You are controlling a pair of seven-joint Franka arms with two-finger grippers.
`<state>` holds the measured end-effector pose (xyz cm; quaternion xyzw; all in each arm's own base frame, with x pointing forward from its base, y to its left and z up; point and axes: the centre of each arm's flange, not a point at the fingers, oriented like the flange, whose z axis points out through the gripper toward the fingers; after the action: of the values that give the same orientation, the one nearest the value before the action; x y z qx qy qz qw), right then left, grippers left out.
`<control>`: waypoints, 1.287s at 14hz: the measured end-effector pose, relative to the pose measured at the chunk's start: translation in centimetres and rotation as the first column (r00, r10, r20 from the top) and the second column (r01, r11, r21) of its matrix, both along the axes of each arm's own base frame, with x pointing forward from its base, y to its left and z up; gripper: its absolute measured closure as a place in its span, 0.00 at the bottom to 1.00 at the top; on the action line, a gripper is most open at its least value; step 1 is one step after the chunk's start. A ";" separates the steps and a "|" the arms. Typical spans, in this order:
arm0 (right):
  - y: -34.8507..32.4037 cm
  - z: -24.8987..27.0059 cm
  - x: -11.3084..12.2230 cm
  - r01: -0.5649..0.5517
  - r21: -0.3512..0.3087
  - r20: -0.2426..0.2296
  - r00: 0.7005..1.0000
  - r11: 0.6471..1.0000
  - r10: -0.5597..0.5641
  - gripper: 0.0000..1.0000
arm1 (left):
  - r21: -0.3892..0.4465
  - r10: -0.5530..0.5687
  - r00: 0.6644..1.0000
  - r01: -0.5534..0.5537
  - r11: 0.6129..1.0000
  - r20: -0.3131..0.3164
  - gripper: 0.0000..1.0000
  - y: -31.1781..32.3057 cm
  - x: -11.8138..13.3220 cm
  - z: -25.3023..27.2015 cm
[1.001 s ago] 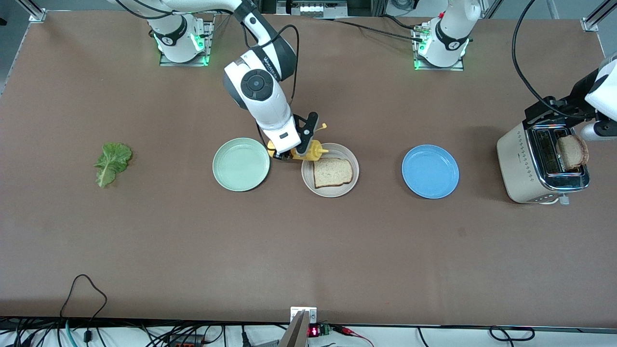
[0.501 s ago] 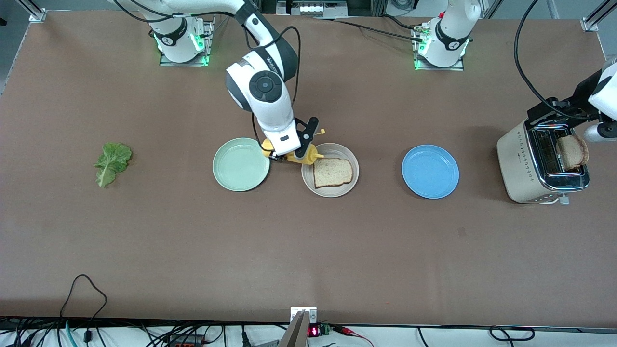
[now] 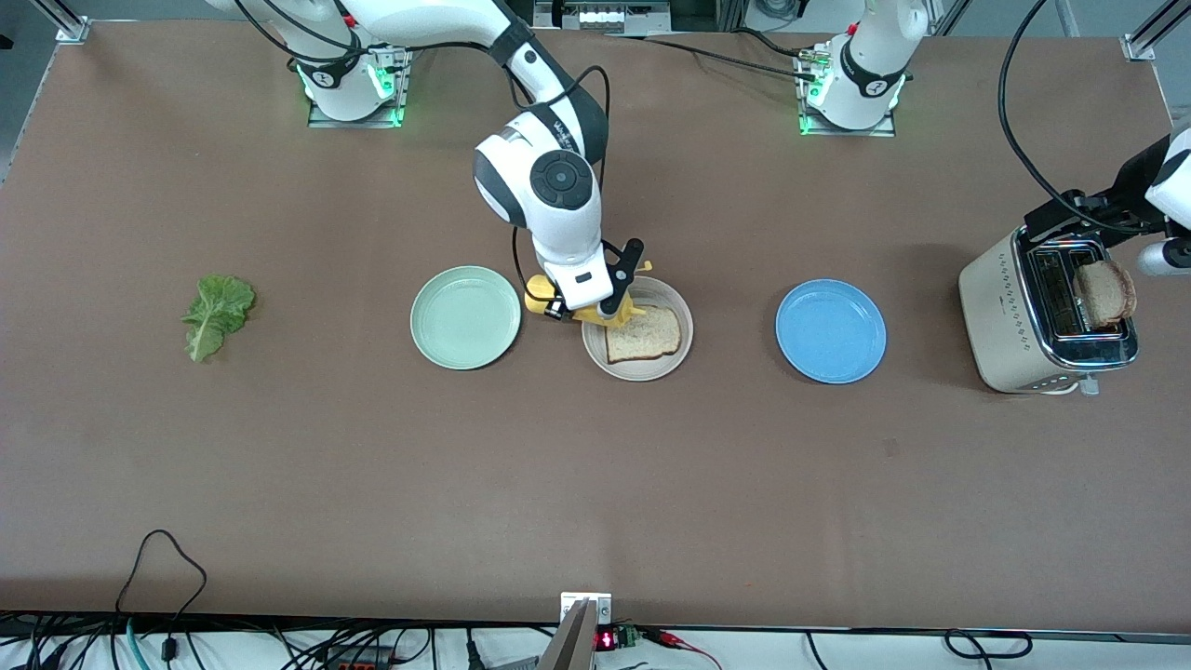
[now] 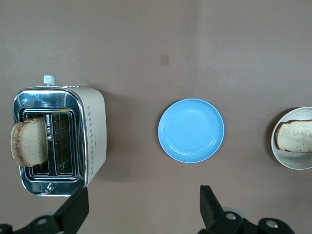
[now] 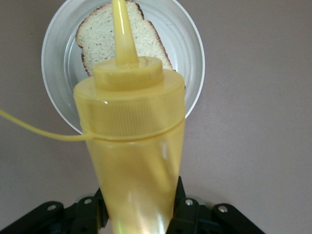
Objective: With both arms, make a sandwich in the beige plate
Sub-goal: 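Tilt the bottle nozzle down over the toast with the right gripper, then carry the bottle back beside the lettuce with the right gripper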
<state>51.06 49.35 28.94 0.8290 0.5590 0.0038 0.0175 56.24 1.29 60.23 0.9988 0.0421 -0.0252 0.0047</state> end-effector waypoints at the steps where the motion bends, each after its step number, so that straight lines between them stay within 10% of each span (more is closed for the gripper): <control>1: -0.1 -0.1 0.1 0.000 -0.005 -0.001 1.000 1.000 0.000 0.49 | 0.000 0.000 1.000 0.000 1.000 0.000 0.00 0.0 0.0 0.0; 11: -0.9 -1.0 0.2 -0.029 -0.087 0.003 1.000 0.996 0.030 0.49 | 0.000 0.018 1.000 -0.018 1.000 -0.010 0.00 1.0 0.0 -0.2; 18: -10.9 6.8 6.6 0.091 0.003 0.016 0.996 0.996 -0.091 0.49 | 0.000 0.024 1.000 -0.024 1.000 -0.014 0.00 1.4 0.0 -0.4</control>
<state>57.67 38.49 35.77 0.8534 0.5207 0.0103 0.0211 56.28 2.65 59.79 0.9980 0.0542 -0.0323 0.0050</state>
